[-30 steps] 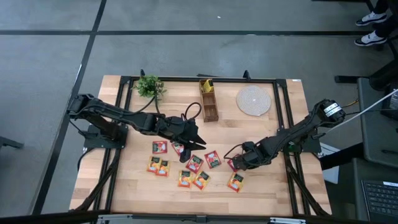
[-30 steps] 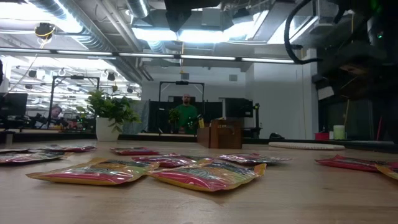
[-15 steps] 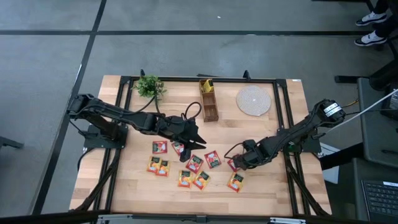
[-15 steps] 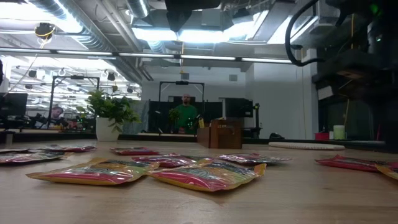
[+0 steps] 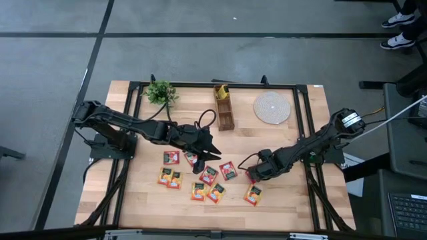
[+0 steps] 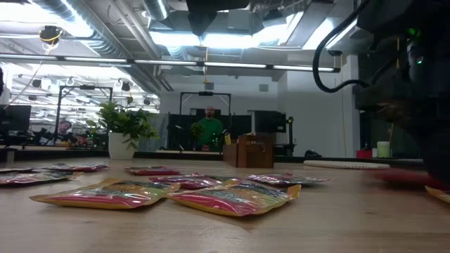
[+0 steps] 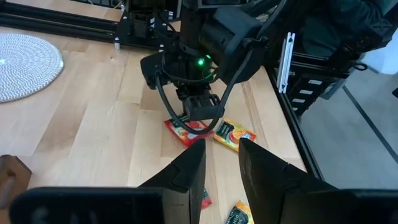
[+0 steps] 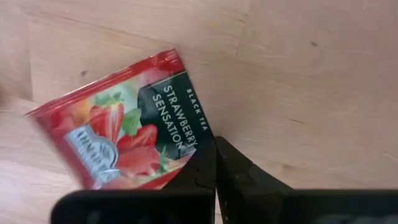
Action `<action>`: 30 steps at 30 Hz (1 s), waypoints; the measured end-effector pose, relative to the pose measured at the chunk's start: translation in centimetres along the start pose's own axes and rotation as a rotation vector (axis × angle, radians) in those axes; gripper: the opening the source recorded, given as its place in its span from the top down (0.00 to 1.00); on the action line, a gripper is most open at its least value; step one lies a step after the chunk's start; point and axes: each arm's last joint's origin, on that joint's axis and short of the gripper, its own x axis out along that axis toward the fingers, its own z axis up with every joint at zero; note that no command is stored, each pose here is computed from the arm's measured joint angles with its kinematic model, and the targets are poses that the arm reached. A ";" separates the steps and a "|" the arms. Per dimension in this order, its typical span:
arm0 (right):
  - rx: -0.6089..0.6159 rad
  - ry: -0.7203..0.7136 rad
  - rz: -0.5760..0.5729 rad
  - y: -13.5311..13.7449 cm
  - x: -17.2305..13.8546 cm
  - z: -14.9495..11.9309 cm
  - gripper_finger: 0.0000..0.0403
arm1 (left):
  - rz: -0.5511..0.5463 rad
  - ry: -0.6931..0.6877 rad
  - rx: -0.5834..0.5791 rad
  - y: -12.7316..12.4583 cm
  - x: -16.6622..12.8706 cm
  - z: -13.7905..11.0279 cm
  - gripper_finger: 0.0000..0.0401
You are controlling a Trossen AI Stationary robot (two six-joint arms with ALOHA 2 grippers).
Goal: Pick & Place Tea
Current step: Put the red tea bag into the middle section of the wooden organizer
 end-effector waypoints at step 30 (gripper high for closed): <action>0.006 0.017 0.020 0.1 0.0 -0.1 1.00 | -0.068 0.162 0.698 -0.6 6.2 -4.9 0.34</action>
